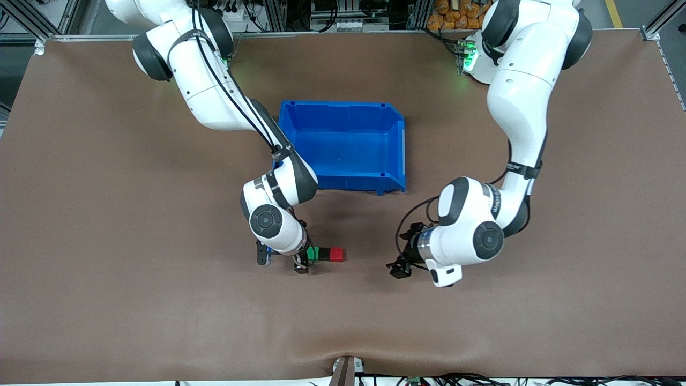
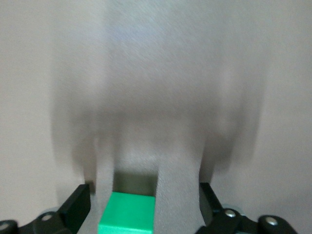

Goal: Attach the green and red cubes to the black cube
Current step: 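Open both grippers and lift them away from the cubes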

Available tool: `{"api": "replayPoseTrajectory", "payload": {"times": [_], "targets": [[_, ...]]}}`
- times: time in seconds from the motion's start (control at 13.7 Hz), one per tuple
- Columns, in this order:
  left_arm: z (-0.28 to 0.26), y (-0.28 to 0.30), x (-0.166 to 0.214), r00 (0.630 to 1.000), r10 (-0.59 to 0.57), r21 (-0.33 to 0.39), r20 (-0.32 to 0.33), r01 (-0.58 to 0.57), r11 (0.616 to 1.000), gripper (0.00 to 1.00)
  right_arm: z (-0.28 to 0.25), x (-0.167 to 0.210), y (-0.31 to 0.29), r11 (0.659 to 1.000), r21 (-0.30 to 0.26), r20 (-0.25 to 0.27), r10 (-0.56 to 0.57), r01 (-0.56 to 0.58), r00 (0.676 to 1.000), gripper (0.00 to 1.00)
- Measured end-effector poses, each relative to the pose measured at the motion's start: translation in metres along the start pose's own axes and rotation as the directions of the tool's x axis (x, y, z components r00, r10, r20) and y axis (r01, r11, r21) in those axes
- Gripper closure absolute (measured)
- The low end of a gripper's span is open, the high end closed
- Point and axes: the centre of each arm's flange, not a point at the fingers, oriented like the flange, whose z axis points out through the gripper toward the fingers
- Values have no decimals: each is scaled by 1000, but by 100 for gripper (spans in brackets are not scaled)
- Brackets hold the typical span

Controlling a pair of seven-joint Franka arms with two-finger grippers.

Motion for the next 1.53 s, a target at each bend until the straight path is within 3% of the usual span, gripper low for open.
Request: {"api": "replayPoseTrajectory", "payload": {"times": [0.29,0.51,0.88,1.1,1.32,1.53], "targets": [[-49,-11,30,983,177,54,-46,-174,983,0,-39,34,-12,981,-59,-6,-185,184,983,0],[-86,-20,50,932,347,119,-105,-335,935,0,-84,59,-20,944,-53,10,-325,325,946,0],[-173,-46,94,845,519,162,-126,-499,851,0,-149,127,-17,860,-37,29,-508,509,861,0],[-223,-60,90,748,648,235,-144,-610,757,0,-209,182,3,785,-3,34,-618,619,785,0],[-279,-73,80,672,719,246,-176,-678,693,0,-266,230,39,723,31,30,-691,691,722,0],[-328,-89,63,585,791,259,-182,-747,612,0,-322,282,79,687,45,47,-727,726,685,0]]}}
